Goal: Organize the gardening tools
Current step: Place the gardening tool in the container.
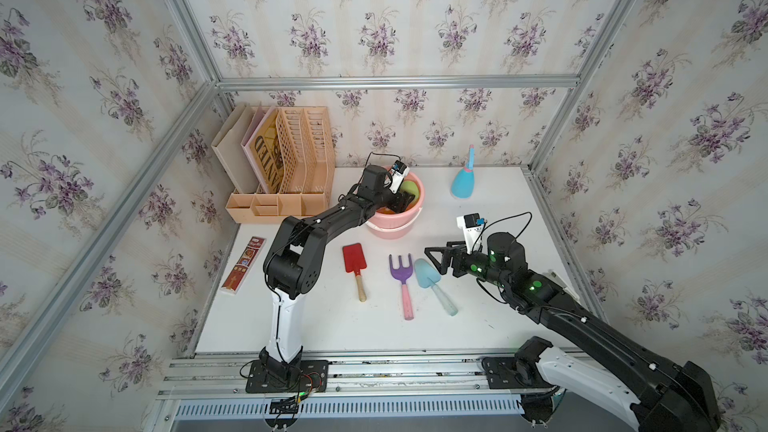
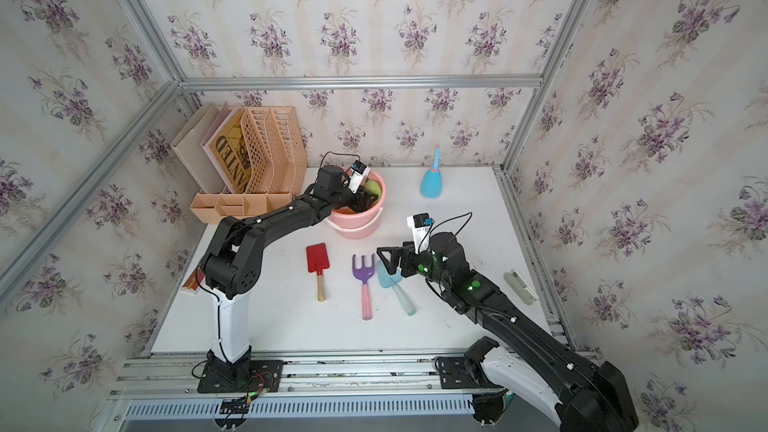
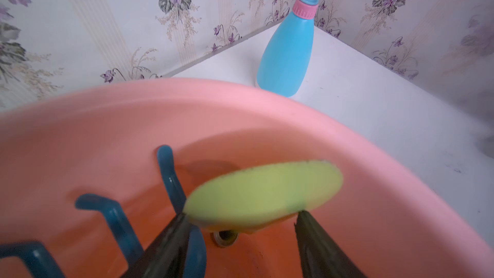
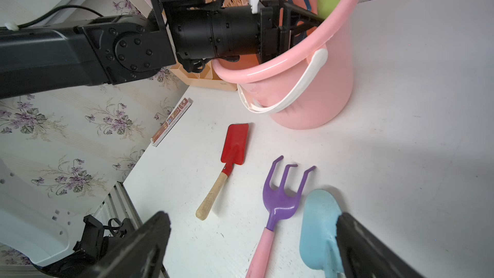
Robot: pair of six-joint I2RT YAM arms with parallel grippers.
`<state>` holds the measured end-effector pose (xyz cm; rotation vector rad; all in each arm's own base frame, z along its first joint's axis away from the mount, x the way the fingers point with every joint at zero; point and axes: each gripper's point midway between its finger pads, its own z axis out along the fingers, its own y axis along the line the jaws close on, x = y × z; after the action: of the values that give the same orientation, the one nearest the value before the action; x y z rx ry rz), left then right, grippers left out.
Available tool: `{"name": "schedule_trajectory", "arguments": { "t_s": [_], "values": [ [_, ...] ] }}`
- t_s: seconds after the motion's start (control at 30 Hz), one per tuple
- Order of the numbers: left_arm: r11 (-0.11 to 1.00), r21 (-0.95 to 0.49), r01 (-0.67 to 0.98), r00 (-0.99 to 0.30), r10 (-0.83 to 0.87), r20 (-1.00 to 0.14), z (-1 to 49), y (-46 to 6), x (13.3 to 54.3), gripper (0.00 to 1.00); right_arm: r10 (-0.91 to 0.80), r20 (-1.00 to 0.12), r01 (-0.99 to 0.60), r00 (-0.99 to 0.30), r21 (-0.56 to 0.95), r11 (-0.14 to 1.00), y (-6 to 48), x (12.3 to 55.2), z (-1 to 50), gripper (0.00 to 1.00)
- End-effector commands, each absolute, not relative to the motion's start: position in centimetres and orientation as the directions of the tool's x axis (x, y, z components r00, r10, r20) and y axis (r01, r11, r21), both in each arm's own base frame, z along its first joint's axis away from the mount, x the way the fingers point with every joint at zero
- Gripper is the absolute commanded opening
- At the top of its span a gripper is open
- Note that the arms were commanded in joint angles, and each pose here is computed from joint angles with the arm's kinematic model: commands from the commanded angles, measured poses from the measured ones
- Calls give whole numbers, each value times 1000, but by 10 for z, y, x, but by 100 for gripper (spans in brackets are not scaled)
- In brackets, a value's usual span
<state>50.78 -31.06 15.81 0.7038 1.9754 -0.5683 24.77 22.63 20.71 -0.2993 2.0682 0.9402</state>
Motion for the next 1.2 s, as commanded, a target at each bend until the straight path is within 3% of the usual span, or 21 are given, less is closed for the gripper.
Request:
{"name": "schedule_trajectory", "arguments": {
  "t_s": [0.0, 0.3, 0.7, 0.9, 1.17],
  "values": [
    [761, -59, 647, -379, 253, -890, 171, -301, 510, 80, 120, -767, -495, -630, 516, 699, 225, 249, 208, 100],
    [782, 5, 624, -302, 247, -921, 220, -284, 496, 100, 105, -750, -458, -653, 502, 734, 221, 256, 198, 100],
    [783, 30, 621, -269, 248, -931, 272, -256, 443, 99, -22, -587, -326, -809, 417, 848, 202, 247, 143, 96],
    [738, -53, 673, -320, 226, -920, 282, -254, 403, 99, -69, -496, -281, -865, 367, 886, 192, 228, 121, 92],
    [652, -178, 737, -389, 193, -901, 284, -252, 346, 99, -217, -410, -313, -886, 185, 931, 196, 201, 87, 87]
  ]
}}
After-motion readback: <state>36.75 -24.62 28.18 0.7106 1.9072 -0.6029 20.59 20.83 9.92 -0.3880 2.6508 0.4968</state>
